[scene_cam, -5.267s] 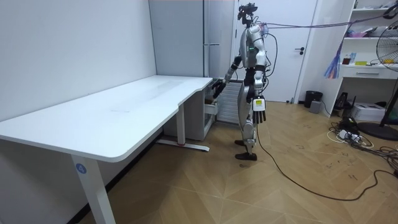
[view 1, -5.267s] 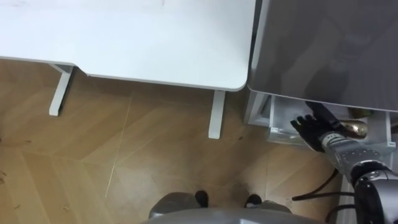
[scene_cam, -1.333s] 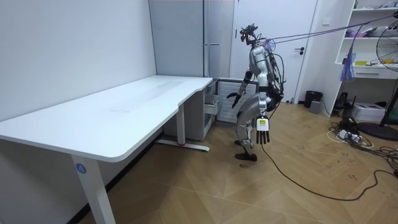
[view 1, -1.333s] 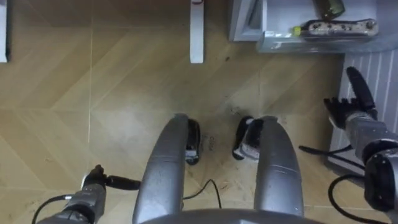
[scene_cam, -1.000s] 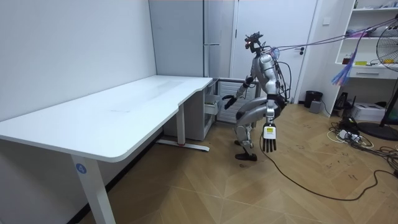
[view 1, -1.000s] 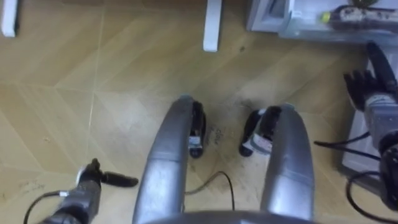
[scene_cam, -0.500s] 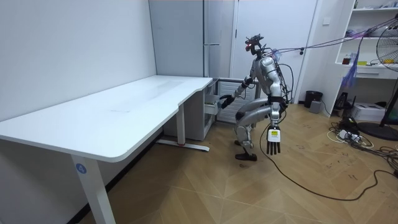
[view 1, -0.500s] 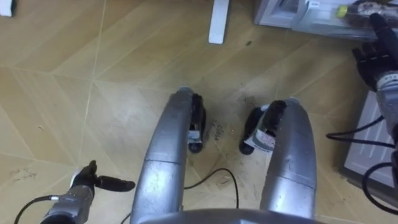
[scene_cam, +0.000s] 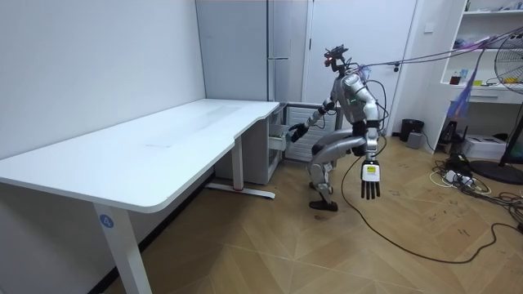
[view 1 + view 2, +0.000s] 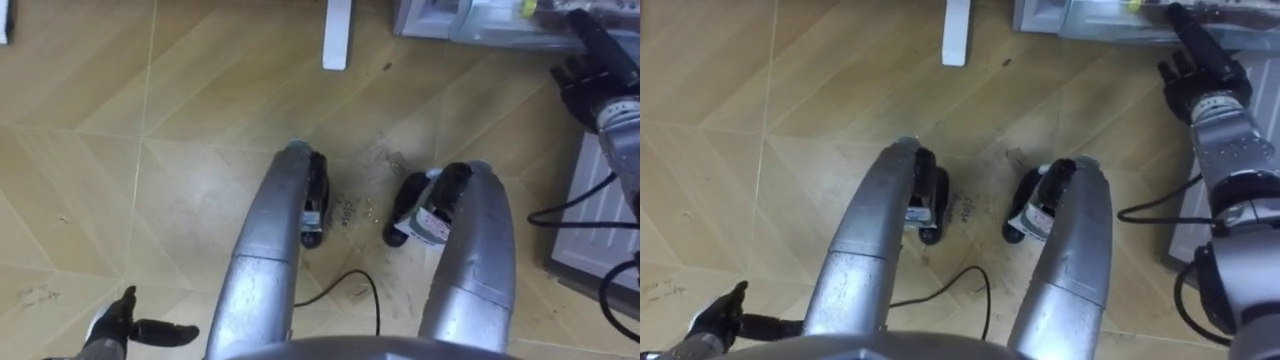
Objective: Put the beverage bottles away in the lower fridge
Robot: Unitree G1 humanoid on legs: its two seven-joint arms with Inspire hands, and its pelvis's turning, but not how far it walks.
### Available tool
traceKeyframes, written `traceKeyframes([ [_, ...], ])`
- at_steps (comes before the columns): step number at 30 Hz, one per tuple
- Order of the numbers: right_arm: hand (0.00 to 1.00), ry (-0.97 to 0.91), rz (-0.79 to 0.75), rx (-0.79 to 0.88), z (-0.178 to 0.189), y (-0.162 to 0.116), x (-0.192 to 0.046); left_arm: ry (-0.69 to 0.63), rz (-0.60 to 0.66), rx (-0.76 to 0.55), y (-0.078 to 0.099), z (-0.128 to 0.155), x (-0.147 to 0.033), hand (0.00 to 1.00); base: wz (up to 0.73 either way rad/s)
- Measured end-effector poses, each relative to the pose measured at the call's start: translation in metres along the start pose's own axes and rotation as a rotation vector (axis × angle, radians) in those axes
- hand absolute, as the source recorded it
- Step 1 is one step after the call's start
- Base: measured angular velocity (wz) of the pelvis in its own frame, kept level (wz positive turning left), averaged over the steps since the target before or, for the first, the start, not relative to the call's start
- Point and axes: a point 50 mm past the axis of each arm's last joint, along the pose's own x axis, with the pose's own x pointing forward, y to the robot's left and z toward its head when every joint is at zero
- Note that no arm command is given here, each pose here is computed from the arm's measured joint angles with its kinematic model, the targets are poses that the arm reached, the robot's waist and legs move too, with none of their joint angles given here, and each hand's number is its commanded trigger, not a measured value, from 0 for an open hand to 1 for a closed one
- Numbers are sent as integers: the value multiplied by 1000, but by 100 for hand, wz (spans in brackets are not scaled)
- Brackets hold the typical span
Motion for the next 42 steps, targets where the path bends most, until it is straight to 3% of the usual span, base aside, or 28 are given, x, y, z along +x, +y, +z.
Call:
traceKeyframes([
  [9,0,-12,33,7,7,23,0,48,7,18,0,-25,-11,0,1],
  [15,0,-47,115,15,16,54,-1,40,14,22,1,-27,-13,0,13],
  [23,0,-94,157,-12,20,63,-3,33,17,39,7,-26,-13,0,5],
  [32,0,-123,366,-85,31,96,-6,43,-15,103,13,-28,-19,0,18],
  [34,0,-119,356,-81,31,92,-5,59,-24,168,18,-31,-21,0,78],
  [35,0,-119,358,-110,29,94,-5,62,-3,196,30,-33,-24,0,93],
  [42,0,-164,367,-161,33,95,-5,161,-43,193,28,-67,-38,0,13],
])
